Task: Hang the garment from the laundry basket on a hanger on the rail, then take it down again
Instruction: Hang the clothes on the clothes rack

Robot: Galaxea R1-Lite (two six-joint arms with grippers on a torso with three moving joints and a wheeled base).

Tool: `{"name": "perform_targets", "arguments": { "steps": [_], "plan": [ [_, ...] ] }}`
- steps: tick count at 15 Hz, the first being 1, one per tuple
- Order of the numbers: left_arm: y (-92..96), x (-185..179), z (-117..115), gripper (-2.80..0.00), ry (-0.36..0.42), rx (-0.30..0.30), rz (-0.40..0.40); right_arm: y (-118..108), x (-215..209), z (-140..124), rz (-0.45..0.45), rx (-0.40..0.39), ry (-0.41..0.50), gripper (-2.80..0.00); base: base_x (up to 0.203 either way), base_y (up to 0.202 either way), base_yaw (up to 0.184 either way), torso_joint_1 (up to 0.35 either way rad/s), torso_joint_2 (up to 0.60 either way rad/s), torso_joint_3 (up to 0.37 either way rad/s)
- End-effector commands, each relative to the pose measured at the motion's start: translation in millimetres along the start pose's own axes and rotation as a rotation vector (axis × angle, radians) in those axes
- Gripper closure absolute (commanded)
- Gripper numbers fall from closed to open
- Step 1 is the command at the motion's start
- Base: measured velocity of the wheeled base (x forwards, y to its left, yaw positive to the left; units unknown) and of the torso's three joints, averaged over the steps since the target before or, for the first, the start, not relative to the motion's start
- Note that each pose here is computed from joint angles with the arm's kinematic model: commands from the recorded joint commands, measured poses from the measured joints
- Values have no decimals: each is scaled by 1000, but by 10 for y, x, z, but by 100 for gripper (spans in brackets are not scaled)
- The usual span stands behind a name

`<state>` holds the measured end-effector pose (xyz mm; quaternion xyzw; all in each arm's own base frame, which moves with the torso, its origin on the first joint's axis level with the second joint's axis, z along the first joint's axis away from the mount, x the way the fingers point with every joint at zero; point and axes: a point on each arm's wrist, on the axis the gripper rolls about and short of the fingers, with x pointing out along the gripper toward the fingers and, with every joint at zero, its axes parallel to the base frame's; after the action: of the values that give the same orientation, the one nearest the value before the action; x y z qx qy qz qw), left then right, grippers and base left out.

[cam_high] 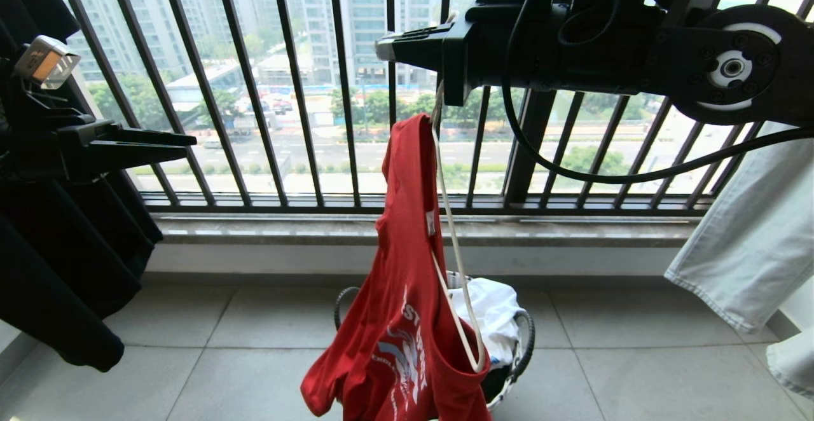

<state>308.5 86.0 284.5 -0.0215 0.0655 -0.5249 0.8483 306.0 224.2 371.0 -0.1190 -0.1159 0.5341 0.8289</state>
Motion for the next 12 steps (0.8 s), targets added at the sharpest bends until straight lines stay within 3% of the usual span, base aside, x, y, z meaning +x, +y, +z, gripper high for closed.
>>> {"name": "perform_targets", "arguments": {
  "steps": [1,4,10,12],
  "plan": [
    [16,7,-24,-280,-3,-2,-9,34,-16,50,11,-14,-9,0,0,0,0,0,0,0],
    [-45,96,-47,-280,-2,-16,-47,106,22,73,31,-38,-16,0,0,0,0,0,0,0],
    [-457,751,-118,-280,13,-111,-342,365,153,149,73,-6,-32,0,0,0,0,0,0,0],
    [-617,880,-86,-280,38,-185,-405,393,210,133,51,3,-37,0,0,0,0,0,0,0]
  ]
}}
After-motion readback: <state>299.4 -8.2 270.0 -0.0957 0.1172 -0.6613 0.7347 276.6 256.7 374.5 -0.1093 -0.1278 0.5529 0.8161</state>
